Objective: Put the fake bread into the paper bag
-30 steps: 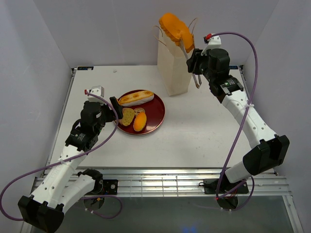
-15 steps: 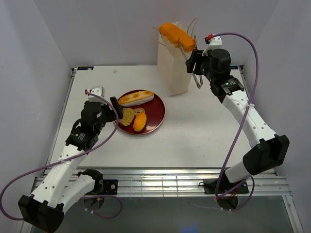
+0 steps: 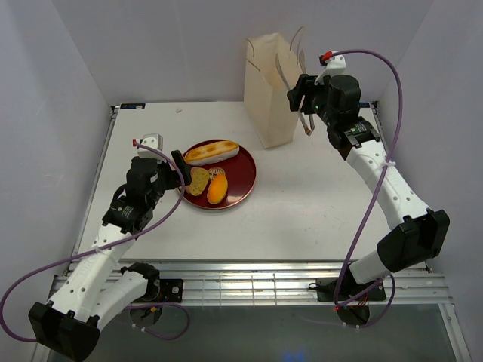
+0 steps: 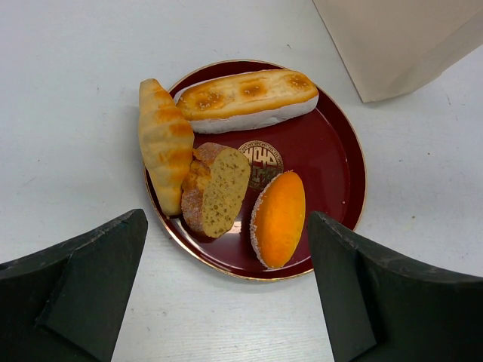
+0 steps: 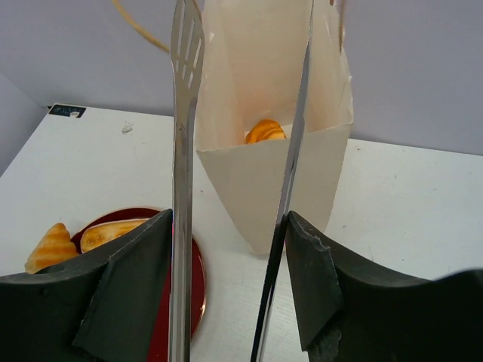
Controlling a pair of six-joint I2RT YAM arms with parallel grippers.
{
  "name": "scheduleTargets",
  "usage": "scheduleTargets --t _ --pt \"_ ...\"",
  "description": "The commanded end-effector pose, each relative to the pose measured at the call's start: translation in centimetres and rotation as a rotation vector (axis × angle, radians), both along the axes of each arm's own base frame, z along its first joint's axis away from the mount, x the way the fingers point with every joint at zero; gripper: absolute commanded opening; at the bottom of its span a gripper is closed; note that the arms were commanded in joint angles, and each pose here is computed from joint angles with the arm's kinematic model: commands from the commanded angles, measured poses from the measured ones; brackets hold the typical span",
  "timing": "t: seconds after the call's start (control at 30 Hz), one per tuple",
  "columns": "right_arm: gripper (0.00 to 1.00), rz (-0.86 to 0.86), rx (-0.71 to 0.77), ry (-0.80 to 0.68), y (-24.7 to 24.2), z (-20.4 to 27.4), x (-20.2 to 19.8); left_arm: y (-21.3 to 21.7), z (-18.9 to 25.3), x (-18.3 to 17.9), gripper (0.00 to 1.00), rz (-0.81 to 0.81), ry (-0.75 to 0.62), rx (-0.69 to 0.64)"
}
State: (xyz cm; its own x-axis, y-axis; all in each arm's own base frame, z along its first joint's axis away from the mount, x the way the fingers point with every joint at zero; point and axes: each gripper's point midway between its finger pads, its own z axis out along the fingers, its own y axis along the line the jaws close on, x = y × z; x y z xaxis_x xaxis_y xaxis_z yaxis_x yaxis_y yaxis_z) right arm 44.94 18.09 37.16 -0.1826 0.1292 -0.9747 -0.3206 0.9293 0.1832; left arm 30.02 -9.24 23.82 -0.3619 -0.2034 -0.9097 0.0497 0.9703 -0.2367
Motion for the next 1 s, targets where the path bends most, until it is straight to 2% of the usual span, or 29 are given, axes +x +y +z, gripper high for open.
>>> scheduleTargets --t 0.0,0.23,0.5,0.73,0.77,0.87,0.97 --pt "0.65 0.020 0.049 -0.110 -0.2 4.2 -0.9 -0.1 0.2 0.1 0.97 -0.004 -0.009 -0.004" --pt "0.64 0.118 0.061 -0.132 0.8 5.7 -3.2 -0.1 0.1 0.2 0.97 -0.003 -0.007 -0.001" --pt "0.62 0.256 0.078 -0.102 2.1 4.7 -6.9 0.3 0.1 0.3 0.97 0.019 -0.007 0.013" --pt "0.62 0.459 0.075 -0.026 4.1 1.1 -11.5 0.9 0.3 0.2 0.98 0.043 -0.017 0.024" --pt "0.62 0.475 0.070 0.008 4.3 -0.6 -11.8 0.9 0.3 0.2 0.98 0.045 -0.016 0.025" --pt "0.61 0.502 0.063 0.065 4.9 -3.5 -13.3 0.6 0.6 0.2 0.88 0.026 -0.024 0.017" --pt "0.62 0.531 0.049 0.098 5.6 -5.7 -14.6 0.8 0.6 0.2 0.92 0.034 -0.027 0.023"
